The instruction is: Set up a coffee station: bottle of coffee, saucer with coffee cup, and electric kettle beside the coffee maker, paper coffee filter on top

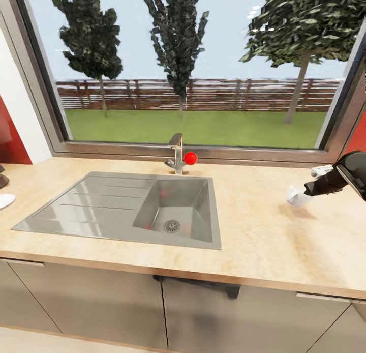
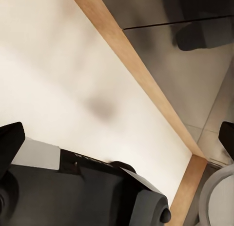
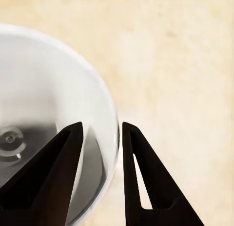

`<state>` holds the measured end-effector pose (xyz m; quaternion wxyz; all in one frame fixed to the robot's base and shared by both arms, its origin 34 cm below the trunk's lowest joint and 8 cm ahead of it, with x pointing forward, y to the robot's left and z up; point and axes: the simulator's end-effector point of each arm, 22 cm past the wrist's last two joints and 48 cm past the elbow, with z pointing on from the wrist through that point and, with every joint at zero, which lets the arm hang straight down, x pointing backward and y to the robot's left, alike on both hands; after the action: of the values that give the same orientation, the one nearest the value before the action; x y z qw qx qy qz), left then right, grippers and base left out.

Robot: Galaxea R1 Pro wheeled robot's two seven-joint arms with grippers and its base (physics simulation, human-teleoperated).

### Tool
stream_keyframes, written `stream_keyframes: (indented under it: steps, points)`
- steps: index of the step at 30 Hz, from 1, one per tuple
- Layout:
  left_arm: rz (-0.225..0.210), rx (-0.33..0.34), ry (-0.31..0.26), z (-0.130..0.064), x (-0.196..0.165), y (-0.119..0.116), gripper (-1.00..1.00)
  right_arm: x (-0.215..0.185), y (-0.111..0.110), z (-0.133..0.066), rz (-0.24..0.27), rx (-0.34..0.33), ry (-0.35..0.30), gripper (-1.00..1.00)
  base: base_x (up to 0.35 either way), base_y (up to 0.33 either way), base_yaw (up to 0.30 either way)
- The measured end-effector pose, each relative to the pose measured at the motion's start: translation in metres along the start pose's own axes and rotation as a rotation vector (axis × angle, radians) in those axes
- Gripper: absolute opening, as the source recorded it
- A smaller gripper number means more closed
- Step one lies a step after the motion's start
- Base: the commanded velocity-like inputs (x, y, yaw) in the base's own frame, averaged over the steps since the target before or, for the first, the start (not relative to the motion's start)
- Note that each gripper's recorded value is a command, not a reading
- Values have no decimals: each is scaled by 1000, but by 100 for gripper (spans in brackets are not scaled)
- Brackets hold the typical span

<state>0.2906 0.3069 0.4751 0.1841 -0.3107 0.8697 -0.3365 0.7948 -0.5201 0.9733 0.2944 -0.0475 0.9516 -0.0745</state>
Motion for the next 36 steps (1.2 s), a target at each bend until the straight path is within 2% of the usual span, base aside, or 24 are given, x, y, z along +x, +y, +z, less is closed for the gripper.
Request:
stream_keyframes:
  steps: [8,16,25,36]
  points:
    - [6,7,-7,0,-3,-2,100,-25,9,-22,-44,0,-71,-100,0,0,0]
    - [13,14,-15,0,-7,-5,100,-59,25,-55,-109,2,-174,-100,0,0,0]
    - [21,14,-24,-3,-13,-4,100,-65,27,-65,-117,2,-197,-100,19,57,8]
    - [24,10,-27,-5,-16,-2,100,-65,28,-65,-121,3,-198,-100,19,91,173]
